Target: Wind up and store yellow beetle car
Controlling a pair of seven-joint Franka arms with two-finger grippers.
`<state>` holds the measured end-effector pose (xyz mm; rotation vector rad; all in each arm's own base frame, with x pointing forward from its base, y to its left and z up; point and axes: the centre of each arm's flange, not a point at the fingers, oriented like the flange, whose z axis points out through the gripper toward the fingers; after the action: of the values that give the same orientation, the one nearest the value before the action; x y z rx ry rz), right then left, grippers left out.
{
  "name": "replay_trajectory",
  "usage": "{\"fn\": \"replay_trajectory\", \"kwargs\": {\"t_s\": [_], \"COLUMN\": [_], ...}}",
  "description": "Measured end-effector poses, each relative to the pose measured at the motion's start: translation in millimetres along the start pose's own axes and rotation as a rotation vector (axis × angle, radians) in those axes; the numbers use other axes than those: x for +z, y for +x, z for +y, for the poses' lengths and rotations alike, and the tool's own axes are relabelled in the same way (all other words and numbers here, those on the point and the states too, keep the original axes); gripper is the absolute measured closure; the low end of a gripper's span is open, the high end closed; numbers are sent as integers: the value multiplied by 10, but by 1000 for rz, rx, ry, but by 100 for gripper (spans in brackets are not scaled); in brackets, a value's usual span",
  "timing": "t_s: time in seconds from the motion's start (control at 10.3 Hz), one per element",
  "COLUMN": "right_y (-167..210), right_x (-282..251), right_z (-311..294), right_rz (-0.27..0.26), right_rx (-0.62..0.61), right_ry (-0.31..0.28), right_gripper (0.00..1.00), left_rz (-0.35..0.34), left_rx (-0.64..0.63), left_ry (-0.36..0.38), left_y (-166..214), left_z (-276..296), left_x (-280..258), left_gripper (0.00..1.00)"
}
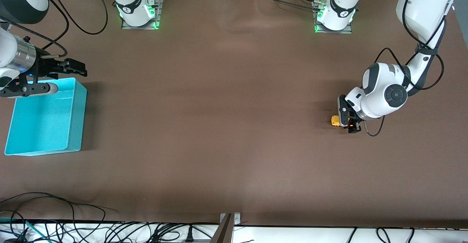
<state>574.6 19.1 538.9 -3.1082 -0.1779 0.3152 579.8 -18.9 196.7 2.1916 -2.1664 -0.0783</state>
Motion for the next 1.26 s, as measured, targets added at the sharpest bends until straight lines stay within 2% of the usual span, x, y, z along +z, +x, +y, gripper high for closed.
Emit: {"fn": "replay_trajectory", "kwargs": {"t_s": [0.1, 0.19, 0.29, 0.39, 1.26], "right_y": [0, -1, -1, -1, -1], "right_x": [0, 1, 1, 0, 1], "right_z": [0, 0, 1, 1, 1], "right_rz": [0, -1, -1, -1, -1], "right_rx": [0, -1, -2, -2, -3], "right_ry": [0, 0, 0, 0, 0], "right_gripper": [0, 0, 0, 0, 0], "left_rz": [1, 3, 6, 5, -3], "left_rx": [0, 1, 1, 3, 3], "left_ry": [6, 14, 31, 41, 46], "left_y": [1, 3, 4, 1, -73], "left_z": [1, 9, 11, 11, 18], "left_x": [4, 18, 27, 7, 14], "left_gripper": [19, 32, 53, 59, 60]}}
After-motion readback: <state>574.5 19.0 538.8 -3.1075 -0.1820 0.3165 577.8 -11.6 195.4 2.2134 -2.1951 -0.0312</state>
